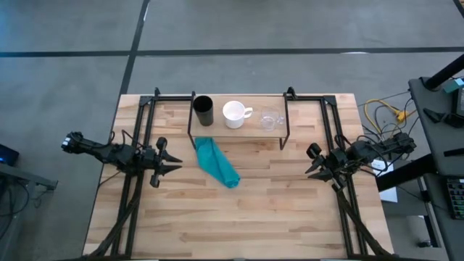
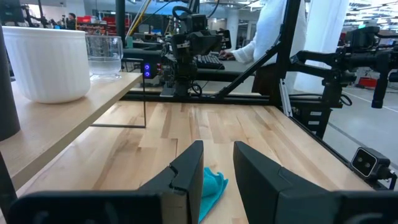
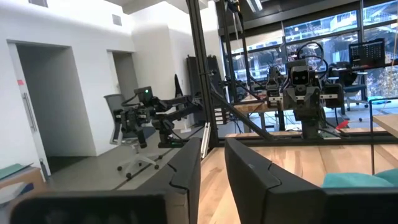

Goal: Stack small to large cups/mugs on shelf
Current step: Return to Home Position

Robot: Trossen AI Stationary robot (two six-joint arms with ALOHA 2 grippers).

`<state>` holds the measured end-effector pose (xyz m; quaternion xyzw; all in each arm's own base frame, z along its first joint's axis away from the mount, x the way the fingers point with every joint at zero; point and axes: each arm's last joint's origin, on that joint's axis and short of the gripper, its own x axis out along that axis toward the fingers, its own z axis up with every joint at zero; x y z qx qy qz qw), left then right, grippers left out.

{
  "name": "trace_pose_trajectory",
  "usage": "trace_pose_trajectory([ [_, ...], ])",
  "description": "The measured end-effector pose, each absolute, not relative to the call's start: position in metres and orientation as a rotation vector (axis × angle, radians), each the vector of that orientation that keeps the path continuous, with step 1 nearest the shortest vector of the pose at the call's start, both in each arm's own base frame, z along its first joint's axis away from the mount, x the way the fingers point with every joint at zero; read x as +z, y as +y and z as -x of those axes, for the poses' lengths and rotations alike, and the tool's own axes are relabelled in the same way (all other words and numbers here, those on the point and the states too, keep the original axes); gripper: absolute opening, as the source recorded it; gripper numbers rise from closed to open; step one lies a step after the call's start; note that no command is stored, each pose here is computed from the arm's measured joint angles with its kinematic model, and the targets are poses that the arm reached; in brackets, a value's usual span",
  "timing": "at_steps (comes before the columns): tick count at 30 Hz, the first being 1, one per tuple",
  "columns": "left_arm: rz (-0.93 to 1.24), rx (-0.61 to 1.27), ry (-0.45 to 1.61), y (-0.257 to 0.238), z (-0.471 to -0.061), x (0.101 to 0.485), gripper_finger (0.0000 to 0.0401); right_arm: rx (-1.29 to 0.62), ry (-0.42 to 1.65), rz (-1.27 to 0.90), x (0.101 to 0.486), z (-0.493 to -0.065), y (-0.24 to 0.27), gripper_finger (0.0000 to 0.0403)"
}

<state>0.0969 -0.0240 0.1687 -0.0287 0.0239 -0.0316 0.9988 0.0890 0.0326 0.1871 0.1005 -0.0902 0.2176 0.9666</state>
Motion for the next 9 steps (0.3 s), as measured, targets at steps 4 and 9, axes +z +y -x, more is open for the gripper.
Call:
trace_pose_trajectory([
  [4, 0.058, -0.063, 0.048, -0.0240, -0.0969, 0.1687, 0.0075, 0.440, -0.182, -0.203, 0.1871, -0.0890, 0.0326, 0.0074],
  [9, 0.057, -0.063, 0.048, -0.0240, -0.0969, 0.1686, 0.0075, 0.440, -0.182, -0.203, 0.1871, -0.0890, 0.0326, 0.0079],
])
